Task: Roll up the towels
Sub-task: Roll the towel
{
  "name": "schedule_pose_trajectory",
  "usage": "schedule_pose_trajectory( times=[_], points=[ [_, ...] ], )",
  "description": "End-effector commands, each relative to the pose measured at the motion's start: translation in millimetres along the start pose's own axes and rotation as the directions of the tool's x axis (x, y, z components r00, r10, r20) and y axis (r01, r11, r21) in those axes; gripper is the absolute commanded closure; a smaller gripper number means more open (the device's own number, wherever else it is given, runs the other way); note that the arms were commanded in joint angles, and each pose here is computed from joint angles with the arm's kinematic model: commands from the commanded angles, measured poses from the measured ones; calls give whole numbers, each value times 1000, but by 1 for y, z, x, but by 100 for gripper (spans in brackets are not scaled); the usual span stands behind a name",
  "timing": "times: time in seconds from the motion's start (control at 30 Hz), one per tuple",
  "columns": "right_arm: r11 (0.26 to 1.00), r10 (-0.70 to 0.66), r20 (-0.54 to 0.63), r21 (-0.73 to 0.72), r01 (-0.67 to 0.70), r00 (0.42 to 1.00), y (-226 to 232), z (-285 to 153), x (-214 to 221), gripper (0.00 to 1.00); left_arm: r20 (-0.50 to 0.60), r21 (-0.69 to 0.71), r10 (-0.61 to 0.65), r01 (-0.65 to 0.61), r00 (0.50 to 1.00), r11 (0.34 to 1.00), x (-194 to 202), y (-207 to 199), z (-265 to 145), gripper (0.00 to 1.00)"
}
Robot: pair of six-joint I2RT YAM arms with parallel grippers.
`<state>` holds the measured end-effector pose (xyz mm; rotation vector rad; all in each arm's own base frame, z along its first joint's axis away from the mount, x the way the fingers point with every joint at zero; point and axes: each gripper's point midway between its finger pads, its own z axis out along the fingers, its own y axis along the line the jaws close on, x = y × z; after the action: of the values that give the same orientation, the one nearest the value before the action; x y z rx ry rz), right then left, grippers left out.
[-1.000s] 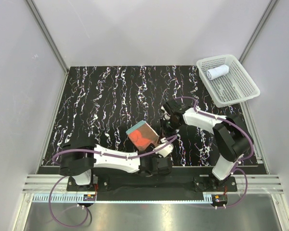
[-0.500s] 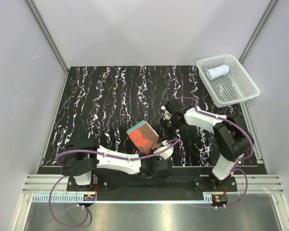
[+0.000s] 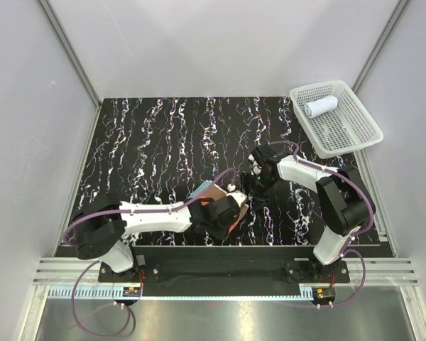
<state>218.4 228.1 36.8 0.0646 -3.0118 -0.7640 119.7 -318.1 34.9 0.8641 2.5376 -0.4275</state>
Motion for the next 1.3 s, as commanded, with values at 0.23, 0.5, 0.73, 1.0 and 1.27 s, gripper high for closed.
schedule_pose_trajectory(
  times=[0.23, 0.5, 0.73, 1.0, 1.27],
  points=[
    [975, -37, 284, 220, -28, 958, -7, -73, -62, 16, -36, 375, -240, 236, 970, 897, -24, -26, -21, 88],
    [992, -50, 438, -86, 97, 897, 44, -99, -47, 16, -73, 596, -475, 420, 877, 684, -64, -10, -32, 89],
    [946, 44, 370, -313, 80, 928, 50, -65, -13, 16, -160, 603, -568, 536, 807, 591, -67, 12, -17, 90],
    [885, 131, 359, -462, 54, 924, 57, -43, -16, 17, -210, 650, -693, 628, 690, 428, -73, 29, -10, 90],
    [879, 175, 320, -476, -1, 931, 49, -14, -19, 22, -230, 668, -743, 657, 629, 350, -68, 36, -8, 91]
  ],
)
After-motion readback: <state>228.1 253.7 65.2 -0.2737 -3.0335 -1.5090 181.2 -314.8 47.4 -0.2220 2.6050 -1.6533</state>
